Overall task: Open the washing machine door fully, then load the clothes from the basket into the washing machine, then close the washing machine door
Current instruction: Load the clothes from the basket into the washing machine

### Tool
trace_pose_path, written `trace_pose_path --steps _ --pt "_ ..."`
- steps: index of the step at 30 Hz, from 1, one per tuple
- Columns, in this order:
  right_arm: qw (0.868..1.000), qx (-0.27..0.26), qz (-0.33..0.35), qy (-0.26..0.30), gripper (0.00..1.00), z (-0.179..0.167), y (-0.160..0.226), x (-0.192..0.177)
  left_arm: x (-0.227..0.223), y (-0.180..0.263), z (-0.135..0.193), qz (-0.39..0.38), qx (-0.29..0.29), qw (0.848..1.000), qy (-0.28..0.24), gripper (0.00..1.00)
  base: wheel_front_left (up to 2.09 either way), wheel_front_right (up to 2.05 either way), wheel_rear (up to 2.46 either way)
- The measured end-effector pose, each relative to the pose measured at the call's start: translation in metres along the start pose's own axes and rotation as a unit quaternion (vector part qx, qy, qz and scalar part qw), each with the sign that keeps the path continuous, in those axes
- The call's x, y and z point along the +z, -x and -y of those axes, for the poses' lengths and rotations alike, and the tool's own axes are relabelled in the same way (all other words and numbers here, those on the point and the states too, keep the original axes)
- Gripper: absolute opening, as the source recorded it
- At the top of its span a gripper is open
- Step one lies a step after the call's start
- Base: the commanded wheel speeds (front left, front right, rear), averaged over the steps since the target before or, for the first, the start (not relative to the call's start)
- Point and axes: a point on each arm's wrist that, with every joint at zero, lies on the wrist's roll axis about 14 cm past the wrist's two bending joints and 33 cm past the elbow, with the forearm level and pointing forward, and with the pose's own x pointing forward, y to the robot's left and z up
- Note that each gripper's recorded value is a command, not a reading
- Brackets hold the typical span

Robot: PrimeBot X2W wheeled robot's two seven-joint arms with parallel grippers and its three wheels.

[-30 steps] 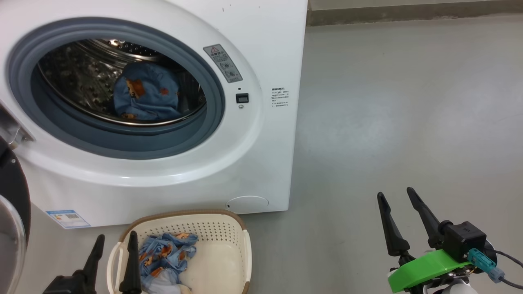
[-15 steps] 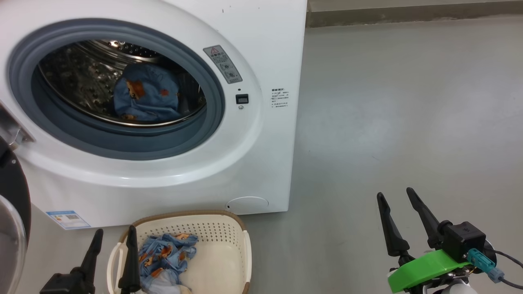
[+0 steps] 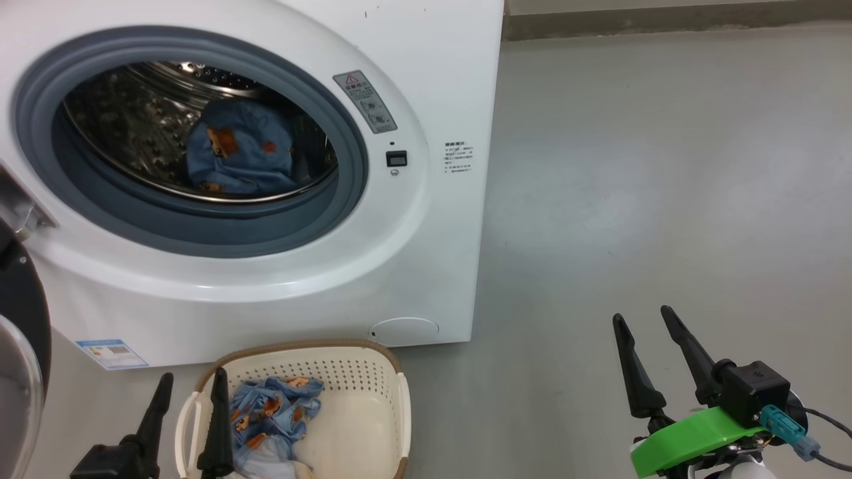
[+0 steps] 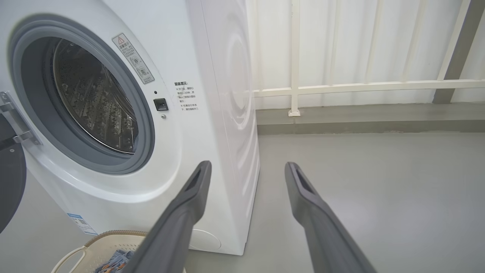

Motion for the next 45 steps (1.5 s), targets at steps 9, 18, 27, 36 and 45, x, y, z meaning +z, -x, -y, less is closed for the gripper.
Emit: trace_pose_path --steps 9,18,27,36,45 --pt "1.000 -0.005 -0.022 0.000 1.00 0.004 -0.003 -0.016 -0.030 -0.002 0.000 -0.047 -0.001 0.999 0.001 1.00 0.00 0.00 0.00" --pt "0.998 -0.013 -0.054 0.020 1.00 0.016 -0.019 -0.043 -0.077 -0.026 -0.002 -0.114 -0.001 0.994 -0.003 1.00 0.00 0.00 0.00" --pt "0.996 -0.019 -0.086 0.034 1.00 0.028 -0.041 -0.077 -0.150 -0.059 -0.012 -0.215 -0.011 0.976 -0.015 1.00 0.00 0.00 0.00" --pt "0.990 -0.039 -0.123 0.051 1.00 0.052 -0.050 -0.118 -0.234 -0.084 -0.043 -0.331 -0.005 0.943 -0.039 1.00 0.00 0.00 0.00" --pt "0.981 -0.062 -0.175 0.056 1.00 0.074 -0.042 -0.164 -0.315 -0.100 -0.066 -0.442 -0.028 0.892 -0.094 1.00 0.00 0.00 0.00"
